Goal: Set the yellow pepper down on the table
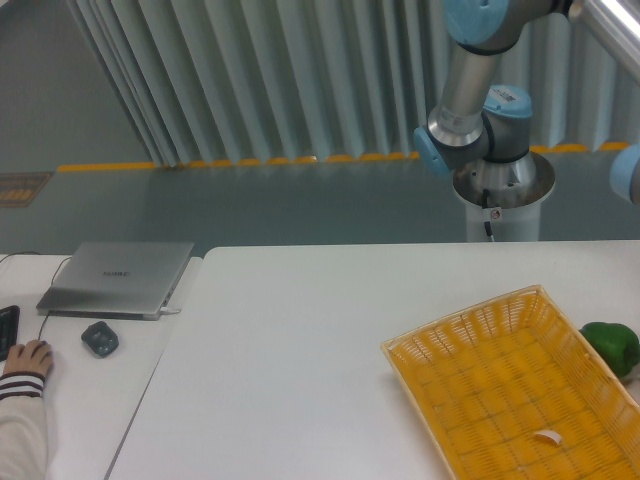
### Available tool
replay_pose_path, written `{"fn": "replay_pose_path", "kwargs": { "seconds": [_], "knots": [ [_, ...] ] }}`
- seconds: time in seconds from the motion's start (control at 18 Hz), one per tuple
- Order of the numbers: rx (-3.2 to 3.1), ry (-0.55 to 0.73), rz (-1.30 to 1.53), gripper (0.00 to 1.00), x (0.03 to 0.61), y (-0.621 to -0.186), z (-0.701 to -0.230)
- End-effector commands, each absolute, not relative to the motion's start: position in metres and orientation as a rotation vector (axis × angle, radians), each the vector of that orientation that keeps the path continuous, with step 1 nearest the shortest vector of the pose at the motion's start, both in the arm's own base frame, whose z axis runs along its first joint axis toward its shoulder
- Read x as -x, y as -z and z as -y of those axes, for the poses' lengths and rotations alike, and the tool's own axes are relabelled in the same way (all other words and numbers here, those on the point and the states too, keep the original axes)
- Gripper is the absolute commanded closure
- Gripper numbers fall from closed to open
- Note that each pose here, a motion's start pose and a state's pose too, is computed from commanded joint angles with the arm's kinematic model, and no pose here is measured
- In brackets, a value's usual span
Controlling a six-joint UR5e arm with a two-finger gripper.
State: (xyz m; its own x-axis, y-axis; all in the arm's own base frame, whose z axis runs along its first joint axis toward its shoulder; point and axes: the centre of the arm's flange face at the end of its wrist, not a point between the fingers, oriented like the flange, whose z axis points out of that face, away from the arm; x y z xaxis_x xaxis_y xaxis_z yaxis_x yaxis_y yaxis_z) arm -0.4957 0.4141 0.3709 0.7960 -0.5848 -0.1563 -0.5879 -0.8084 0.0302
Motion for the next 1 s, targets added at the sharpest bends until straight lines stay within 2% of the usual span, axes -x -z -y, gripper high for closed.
{"fn": "replay_pose_path", "kwargs": {
  "seconds": [0.22, 0.44, 0.5, 1.0],
  "knots": [
    [2.89, -0.112, -1.179, 0.0, 0.463, -0.392, -0.417],
    [2.892, -0.067, -1.186, 0.0, 0.466, -0.399, -0.42],
    [2.899, -0.028, -1.188, 0.0, 0.472, -0.389, -0.423],
    [2.913, -0.033, -1.165, 0.0, 0.476, -0.391, -0.42]
  ]
}}
